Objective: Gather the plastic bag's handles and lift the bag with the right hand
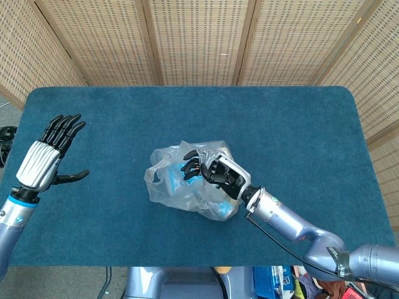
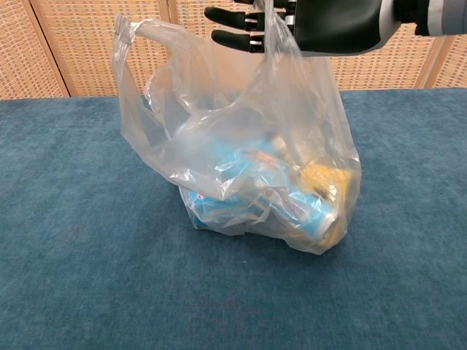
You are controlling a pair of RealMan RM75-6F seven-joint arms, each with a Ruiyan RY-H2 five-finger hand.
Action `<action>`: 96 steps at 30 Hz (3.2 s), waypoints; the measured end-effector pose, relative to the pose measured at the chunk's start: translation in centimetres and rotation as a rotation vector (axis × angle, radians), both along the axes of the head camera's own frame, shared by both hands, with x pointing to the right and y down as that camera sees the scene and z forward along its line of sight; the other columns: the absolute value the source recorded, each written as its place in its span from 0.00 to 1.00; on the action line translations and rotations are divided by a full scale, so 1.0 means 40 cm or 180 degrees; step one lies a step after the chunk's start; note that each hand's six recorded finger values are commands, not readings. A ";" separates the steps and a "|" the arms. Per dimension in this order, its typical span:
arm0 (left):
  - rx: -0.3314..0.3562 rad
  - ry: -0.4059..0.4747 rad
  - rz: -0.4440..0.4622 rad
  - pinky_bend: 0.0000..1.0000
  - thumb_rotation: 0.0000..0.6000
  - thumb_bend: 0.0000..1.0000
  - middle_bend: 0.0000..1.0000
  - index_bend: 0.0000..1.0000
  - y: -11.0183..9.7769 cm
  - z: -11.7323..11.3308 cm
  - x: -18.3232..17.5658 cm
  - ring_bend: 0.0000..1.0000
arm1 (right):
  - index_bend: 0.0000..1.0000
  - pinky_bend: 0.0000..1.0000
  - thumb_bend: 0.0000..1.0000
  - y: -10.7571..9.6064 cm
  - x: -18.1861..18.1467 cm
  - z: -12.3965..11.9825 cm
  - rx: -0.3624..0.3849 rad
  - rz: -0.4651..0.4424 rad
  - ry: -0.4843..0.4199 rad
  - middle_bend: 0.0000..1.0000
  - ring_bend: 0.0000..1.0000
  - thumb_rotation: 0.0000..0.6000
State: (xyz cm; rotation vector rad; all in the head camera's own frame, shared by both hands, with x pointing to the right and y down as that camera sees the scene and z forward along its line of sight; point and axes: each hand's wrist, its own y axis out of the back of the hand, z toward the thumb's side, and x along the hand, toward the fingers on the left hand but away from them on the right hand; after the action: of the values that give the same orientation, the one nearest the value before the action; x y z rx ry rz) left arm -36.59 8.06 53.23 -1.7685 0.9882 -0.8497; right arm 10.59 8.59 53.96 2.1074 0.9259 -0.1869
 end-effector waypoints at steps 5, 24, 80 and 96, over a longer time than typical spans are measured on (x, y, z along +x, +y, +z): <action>0.0106 0.0112 0.0212 0.00 1.00 0.11 0.00 0.00 -0.022 -0.004 0.063 0.00 | 0.35 0.30 0.57 -0.003 -0.003 -0.010 -0.0027 0.0030 -0.0063 0.45 0.27 1.00; 0.0009 0.0599 0.0535 0.00 1.00 0.10 0.00 0.00 -0.037 0.037 0.216 0.00 | 0.27 0.15 0.35 -0.007 -0.015 -0.028 -0.0018 -0.0038 -0.0107 0.35 0.15 1.00; -0.0007 0.1770 0.0408 0.00 1.00 0.31 0.00 0.00 -0.038 0.134 0.475 0.00 | 0.27 0.15 0.36 0.010 -0.026 -0.005 -0.0114 -0.0052 -0.0076 0.34 0.15 1.00; -0.0129 0.1717 0.0404 0.00 1.00 0.81 0.00 0.00 -0.073 0.090 0.498 0.00 | 0.27 0.15 0.36 0.012 -0.017 0.008 -0.0131 -0.0034 -0.0041 0.34 0.16 1.00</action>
State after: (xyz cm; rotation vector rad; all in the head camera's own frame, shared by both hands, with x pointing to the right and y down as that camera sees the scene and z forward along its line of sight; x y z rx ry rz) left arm -16.67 5.15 56.84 -2.1240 1.1841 -0.3123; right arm 9.90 9.05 54.27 2.0737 0.8962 -0.1961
